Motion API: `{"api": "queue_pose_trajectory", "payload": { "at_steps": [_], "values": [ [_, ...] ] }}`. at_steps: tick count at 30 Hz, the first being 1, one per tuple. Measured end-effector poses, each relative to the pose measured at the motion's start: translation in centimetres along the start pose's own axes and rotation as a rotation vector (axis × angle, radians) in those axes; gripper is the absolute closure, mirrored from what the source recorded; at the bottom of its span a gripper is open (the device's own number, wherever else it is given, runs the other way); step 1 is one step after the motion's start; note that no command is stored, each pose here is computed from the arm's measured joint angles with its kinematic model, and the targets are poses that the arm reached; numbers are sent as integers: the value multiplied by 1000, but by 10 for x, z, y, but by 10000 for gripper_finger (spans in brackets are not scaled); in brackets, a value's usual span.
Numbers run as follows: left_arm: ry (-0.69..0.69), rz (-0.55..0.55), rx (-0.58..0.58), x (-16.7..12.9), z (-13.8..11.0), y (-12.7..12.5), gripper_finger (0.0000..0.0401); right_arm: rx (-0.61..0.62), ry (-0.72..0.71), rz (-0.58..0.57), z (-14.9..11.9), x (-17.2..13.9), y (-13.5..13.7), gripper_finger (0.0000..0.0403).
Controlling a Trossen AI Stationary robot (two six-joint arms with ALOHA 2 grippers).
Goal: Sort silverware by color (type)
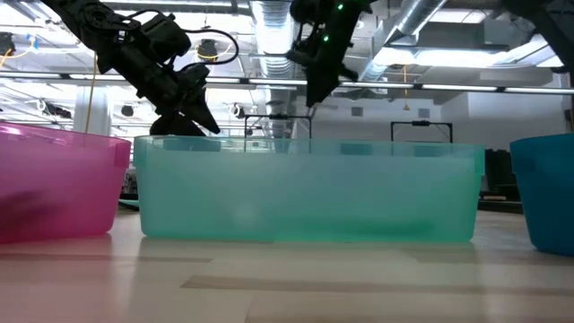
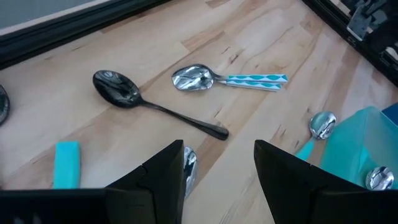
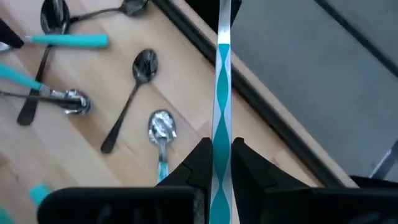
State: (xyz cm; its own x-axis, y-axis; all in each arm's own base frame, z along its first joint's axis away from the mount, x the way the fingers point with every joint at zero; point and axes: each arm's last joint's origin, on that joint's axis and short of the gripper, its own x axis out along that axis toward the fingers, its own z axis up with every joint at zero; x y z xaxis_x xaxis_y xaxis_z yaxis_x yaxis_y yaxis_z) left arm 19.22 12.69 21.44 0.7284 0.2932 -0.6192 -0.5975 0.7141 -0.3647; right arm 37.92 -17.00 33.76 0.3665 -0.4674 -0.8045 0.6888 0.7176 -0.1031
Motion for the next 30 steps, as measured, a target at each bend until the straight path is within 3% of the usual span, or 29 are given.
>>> {"api": "queue_pose_trajectory", "payload": {
  "at_steps": [7,14,30],
  "values": [
    [-6,-2,16,0,1,0,220,29,-130,13,7,-32,-4,339],
    [-36,-12,49,0,3,-1,220,13,-213,69,7,-56,11,339],
    [-53,-30,60,0,5,-2,220,-69,-147,178,-26,-82,76,339]
  ]
}}
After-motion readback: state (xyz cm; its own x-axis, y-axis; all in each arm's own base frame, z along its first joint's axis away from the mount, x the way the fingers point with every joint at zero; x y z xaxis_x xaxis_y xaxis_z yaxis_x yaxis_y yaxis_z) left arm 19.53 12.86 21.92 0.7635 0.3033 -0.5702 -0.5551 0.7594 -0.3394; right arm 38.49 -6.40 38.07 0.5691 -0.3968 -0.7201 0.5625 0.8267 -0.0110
